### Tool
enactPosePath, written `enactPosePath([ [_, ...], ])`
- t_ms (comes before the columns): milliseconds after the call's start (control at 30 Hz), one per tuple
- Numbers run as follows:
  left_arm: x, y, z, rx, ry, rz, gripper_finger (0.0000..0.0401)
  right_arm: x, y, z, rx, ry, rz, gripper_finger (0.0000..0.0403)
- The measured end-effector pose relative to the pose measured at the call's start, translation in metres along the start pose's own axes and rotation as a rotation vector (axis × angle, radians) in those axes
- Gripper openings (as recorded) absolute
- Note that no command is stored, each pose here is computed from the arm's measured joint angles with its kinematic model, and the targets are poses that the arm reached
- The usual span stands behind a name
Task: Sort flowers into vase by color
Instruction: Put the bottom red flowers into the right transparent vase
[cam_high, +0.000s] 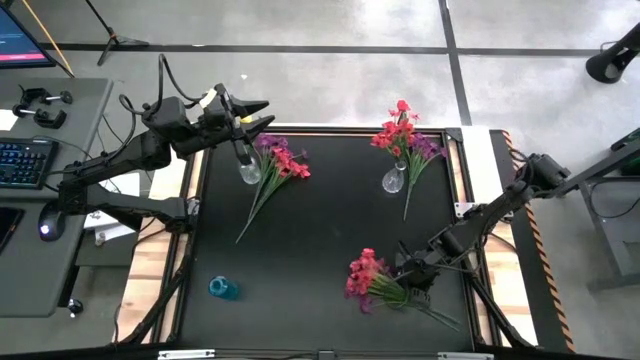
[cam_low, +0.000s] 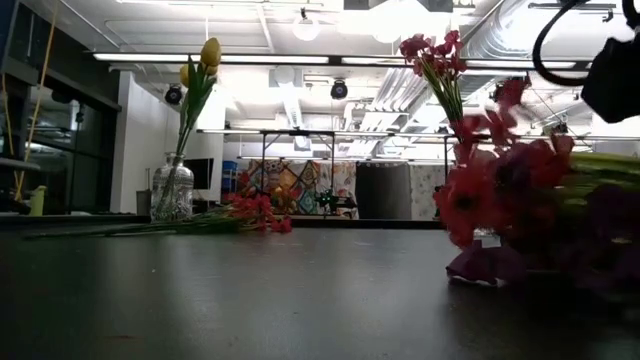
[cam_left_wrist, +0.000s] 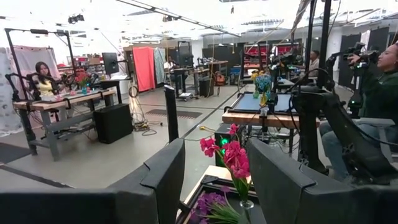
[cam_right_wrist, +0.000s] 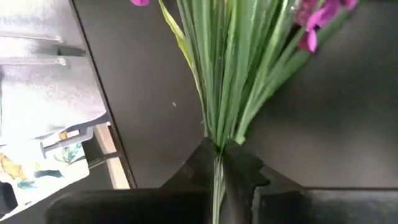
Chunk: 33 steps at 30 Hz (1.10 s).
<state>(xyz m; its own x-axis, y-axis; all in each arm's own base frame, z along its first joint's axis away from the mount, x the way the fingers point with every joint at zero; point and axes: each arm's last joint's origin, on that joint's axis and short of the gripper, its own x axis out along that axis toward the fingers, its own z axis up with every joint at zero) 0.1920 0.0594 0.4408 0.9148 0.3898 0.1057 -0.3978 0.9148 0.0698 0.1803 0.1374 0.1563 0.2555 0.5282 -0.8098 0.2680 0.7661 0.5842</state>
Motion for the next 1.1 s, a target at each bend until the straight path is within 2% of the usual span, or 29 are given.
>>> enactPosePath([
  [200,0.0,0.0,0.0,0.0,0.0,0.0,0.0163,-0.028,0.0,-0.004,-0.008,-0.032,0.034,0.0004],
  [633,0.0,0.0,0.0,0.0,-0.001,0.0,0.0163,-0.092,-0.011,0.013,-0.043,-0.374,0.146,0.0001],
  [767,0.0,0.0,0.001,-0.001,-0.006,0.001,0.0163,-0.111,-0.005,0.029,-0.163,-0.587,0.239,0.0],
  [900,0.0,0.0,0.003,-0.004,-0.03,0.002,0.0163,-0.132,0.0,0.048,-0.404,-0.855,0.27,0.0],
  [1000,0.0,0.0,0.004,-0.005,-0.041,0.004,0.0163,-0.152,-0.003,0.063,-0.462,-1.087,0.229,0.0],
  [1100,-0.001,0.0,0.004,-0.005,-0.042,0.003,0.0163,-0.179,-0.009,0.07,-0.529,-1.363,0.085,0.0],
])
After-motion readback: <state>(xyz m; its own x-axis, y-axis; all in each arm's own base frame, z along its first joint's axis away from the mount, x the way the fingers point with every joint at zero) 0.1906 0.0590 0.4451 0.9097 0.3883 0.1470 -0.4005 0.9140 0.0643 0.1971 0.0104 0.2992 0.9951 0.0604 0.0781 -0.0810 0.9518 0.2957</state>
